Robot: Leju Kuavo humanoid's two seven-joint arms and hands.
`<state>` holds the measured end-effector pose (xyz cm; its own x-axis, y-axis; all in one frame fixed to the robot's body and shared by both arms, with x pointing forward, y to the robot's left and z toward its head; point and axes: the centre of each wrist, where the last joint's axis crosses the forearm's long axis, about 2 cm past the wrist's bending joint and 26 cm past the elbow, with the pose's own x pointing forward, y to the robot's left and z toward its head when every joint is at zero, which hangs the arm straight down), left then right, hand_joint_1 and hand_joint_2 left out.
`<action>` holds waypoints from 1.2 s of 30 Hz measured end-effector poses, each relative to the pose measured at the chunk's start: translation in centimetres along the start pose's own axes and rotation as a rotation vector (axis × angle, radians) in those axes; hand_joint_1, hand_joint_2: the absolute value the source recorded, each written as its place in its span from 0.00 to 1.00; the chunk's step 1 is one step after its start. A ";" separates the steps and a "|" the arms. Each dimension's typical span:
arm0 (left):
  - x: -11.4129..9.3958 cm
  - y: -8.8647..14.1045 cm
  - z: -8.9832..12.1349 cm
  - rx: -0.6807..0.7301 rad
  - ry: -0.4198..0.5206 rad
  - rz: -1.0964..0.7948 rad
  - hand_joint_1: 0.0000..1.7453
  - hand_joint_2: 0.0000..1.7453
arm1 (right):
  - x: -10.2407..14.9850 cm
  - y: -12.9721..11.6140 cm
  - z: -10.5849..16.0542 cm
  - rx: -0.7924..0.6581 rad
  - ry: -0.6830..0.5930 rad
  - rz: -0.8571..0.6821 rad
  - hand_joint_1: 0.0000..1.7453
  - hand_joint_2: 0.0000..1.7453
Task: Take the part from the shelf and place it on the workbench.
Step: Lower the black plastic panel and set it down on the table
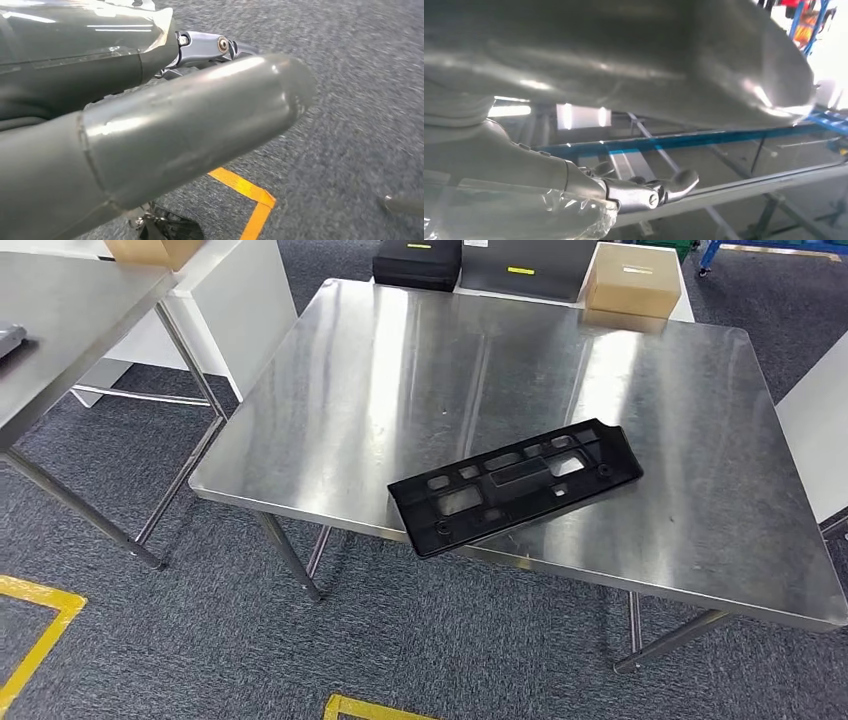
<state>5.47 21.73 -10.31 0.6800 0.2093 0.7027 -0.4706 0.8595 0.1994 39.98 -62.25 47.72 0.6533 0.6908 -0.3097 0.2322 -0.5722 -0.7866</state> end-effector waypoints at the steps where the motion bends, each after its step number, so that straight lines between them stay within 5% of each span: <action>1: -0.1 -0.2 0.2 0.005 0.012 0.008 0.00 0.00 | -1.4 0.6 0.4 -0.005 0.014 -0.025 0.00 0.00; 4: -0.1 -1.0 0.7 0.023 0.048 0.036 0.00 0.00 | -6.4 5.8 4.9 -0.029 0.099 -0.143 0.00 0.00; 7: -0.3 -1.6 1.2 0.041 0.077 0.062 0.00 0.00 | -8.8 12.6 14.0 0.007 0.057 -0.187 0.00 0.00; 12: -0.1 -2.1 1.4 0.070 0.087 0.092 0.00 0.00 | -2.9 16.0 29.3 0.032 -0.380 -0.181 0.00 0.00; 16: -0.5 -1.8 1.6 0.099 0.095 0.093 0.00 0.00 | -1.9 17.3 41.4 0.063 -0.341 -0.101 0.00 0.00; 19: -0.6 -1.5 1.5 0.106 0.092 0.089 0.00 0.00 | 0.2 18.2 47.9 0.180 -0.270 -0.156 0.00 0.00; 23: -0.5 -1.4 1.3 0.106 0.085 0.085 0.00 0.00 | 2.0 18.8 52.4 0.308 -0.198 -0.214 0.00 0.00; 30: -0.4 -1.2 1.2 0.101 0.079 0.077 0.00 0.00 | 3.3 19.3 55.0 0.397 -0.120 -0.278 0.00 0.00; 36: -0.2 -0.9 0.7 0.004 0.062 0.014 0.00 0.00 | 6.4 22.7 59.1 0.648 0.129 -0.430 0.00 0.00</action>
<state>5.38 20.55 -10.13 0.7066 0.2499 0.6620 -0.4826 0.8544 0.1926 6.82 -44.64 -3.68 0.6892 0.7137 0.1253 0.0426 0.1328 -0.9902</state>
